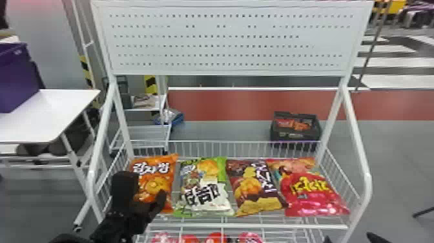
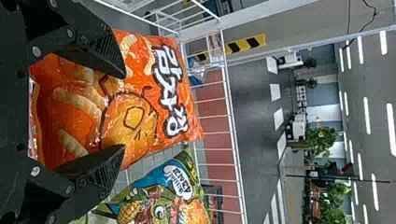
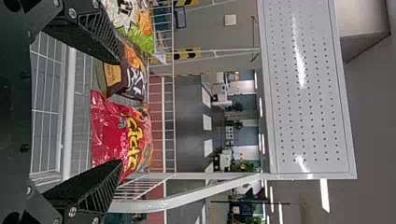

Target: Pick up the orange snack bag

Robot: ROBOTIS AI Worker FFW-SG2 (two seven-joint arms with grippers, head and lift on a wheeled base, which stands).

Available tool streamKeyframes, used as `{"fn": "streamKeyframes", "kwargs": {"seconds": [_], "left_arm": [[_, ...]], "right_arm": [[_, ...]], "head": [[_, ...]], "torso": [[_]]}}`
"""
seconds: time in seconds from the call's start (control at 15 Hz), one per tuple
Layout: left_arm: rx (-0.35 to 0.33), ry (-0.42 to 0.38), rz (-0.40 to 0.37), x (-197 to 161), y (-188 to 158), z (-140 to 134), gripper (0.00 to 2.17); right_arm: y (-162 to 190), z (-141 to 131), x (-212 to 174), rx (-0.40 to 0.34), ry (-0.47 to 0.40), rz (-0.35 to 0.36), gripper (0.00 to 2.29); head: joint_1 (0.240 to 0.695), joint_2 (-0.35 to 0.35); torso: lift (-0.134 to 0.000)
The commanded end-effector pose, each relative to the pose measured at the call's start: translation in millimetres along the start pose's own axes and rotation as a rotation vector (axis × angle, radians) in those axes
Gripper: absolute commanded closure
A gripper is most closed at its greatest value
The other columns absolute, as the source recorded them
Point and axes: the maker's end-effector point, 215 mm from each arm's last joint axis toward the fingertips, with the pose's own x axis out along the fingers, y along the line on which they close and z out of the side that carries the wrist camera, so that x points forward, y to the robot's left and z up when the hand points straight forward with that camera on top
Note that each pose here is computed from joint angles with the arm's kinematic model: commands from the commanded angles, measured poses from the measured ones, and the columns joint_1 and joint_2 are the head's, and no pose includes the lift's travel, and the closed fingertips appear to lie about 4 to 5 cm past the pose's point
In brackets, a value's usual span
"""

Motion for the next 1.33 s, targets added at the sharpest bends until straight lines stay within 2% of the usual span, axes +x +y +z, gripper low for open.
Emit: {"fn": "streamKeyframes", "kwargs": {"seconds": [0.0,0.07,0.2,0.33,0.47,0.87,1.27], "left_arm": [[-0.001,0.006,0.0,1,0,-3,0.56],[0.001,0.007,0.001,1,1,-4,0.73],[-0.001,0.007,0.001,1,1,-4,0.94],[-0.001,0.009,-0.006,1,0,-3,1.0],[-0.007,0.043,-0.009,2,3,-14,1.34],[-0.009,0.043,-0.001,-4,2,-18,1.35],[-0.046,-0.003,-0.002,-13,5,-1,1.35]], "right_arm": [[0,0,0,0.001,-0.001,0.0,0.14],[0,0,0,0.001,-0.001,0.0,0.14],[0,0,0,-0.001,-0.001,0.0,0.14],[0,0,0,0.001,-0.001,-0.001,0.14],[0,1,1,0.002,-0.002,-0.001,0.14],[0,1,2,0.001,-0.004,-0.002,0.14],[0,1,2,0.004,-0.004,-0.001,0.14]], "head": [[0.499,0.0],[0.499,0.0],[0.499,0.0],[0.499,0.0],[0.499,0.0],[0.499,0.0],[0.499,0.0]], "torso": [[0.0],[0.0],[0.0],[0.0],[0.0],[0.0],[0.0]]}}
